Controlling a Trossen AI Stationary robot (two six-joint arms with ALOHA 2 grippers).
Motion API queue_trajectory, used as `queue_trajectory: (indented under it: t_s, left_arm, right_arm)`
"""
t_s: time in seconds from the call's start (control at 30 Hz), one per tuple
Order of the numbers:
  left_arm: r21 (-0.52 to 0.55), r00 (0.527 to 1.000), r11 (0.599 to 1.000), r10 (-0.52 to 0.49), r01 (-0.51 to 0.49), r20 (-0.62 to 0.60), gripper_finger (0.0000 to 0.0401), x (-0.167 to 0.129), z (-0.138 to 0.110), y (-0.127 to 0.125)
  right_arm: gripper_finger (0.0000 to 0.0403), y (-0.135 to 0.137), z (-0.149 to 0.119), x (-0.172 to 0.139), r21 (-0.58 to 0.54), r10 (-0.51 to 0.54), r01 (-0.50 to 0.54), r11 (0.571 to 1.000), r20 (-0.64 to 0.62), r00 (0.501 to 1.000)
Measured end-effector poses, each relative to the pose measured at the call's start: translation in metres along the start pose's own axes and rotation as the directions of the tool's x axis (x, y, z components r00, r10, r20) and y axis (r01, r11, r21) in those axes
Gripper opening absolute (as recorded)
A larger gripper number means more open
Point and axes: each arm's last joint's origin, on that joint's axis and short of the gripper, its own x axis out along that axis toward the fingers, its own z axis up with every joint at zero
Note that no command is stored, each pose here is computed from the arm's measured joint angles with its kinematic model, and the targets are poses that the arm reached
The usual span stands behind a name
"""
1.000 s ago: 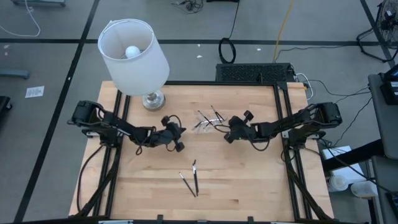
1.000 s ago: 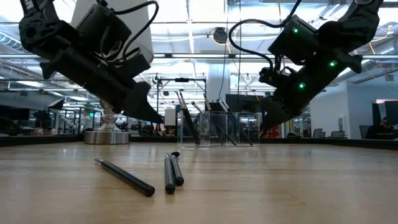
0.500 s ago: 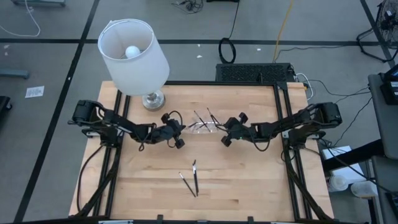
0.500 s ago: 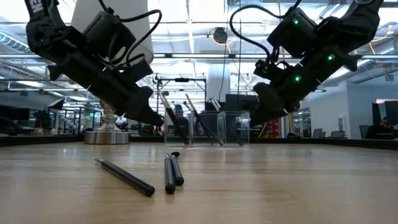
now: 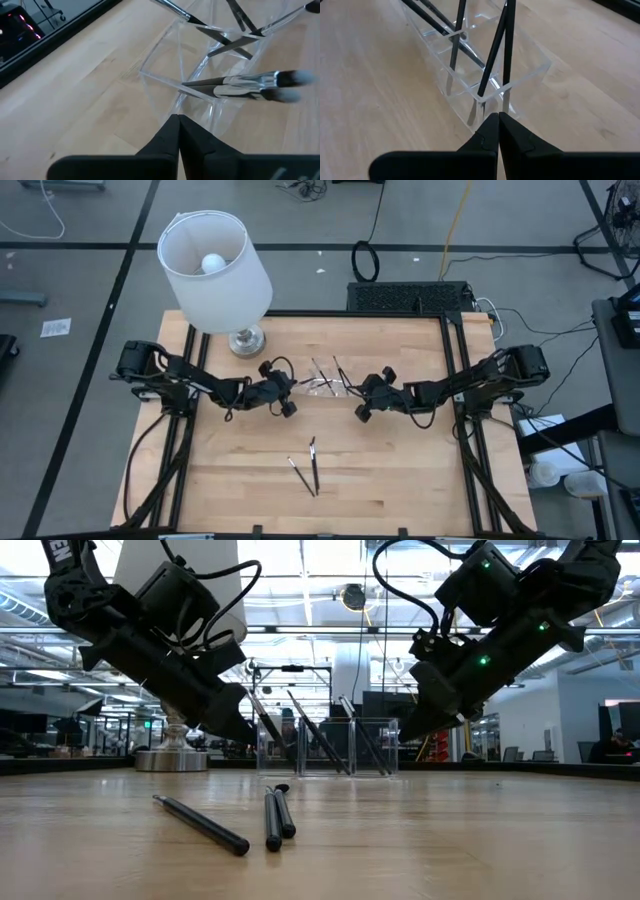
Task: Put items in baskets/containers
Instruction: Adjust the transparent organizer
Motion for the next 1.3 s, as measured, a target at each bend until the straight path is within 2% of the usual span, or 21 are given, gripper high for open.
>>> queue_trajectory:
  t_s: [0.13,0.23,0.53,0.67,0.83,1.07,1.3]
  left_arm:
    - [0.015,0.999,0.998,0.054,-0.054,0.004,0.0004,-0.0004,-0.0006,0.0011]
    - [0.029,0.995,0.995,0.094,-0.095,0.015,0.0015,-0.0015,-0.0008,0.0005]
    - [0.039,0.996,0.995,0.092,-0.092,0.01,0.0008,-0.002,-0.0015,-0.0002]
    - [0.031,1.0,0.999,0.023,-0.023,-0.002,0.0017,-0.0018,-0.0016,-0.0022]
    - [0.015,0.999,0.999,-0.048,0.047,0.005,0.0005,-0.0031,-0.0003,-0.0067]
    - [0.017,0.999,0.999,-0.048,0.048,0.007,0.0004,-0.004,-0.0006,-0.0082]
    - [0.008,1.0,1.0,0.01,-0.01,0.01,0.001,-0.0032,-0.0009,-0.0052]
  right_arm:
    - [0.0,-0.0002,0.0002,0.0,-0.009,-0.009,0.009,1.0,0.003,1.0]
    - [0.0,-0.0015,0.0005,-0.0001,-0.024,-0.049,0.049,0.998,0.02,0.999]
    - [0.0,-0.0024,0.0009,-0.0002,-0.034,-0.079,0.08,0.996,0.033,0.996]
    - [0.0,-0.0021,0.0009,-0.0001,-0.033,-0.071,0.072,0.997,0.031,0.997]
    - [0.0,-0.0014,0.0027,0.0,-0.052,-0.062,0.064,0.997,0.046,0.997]
    - [0.0,-0.0025,0.0044,0.0011,-0.052,-0.05,0.053,0.997,0.048,0.998]
    - [0.0,-0.0017,0.005,0.001,-0.043,-0.037,0.039,0.998,0.051,0.998]
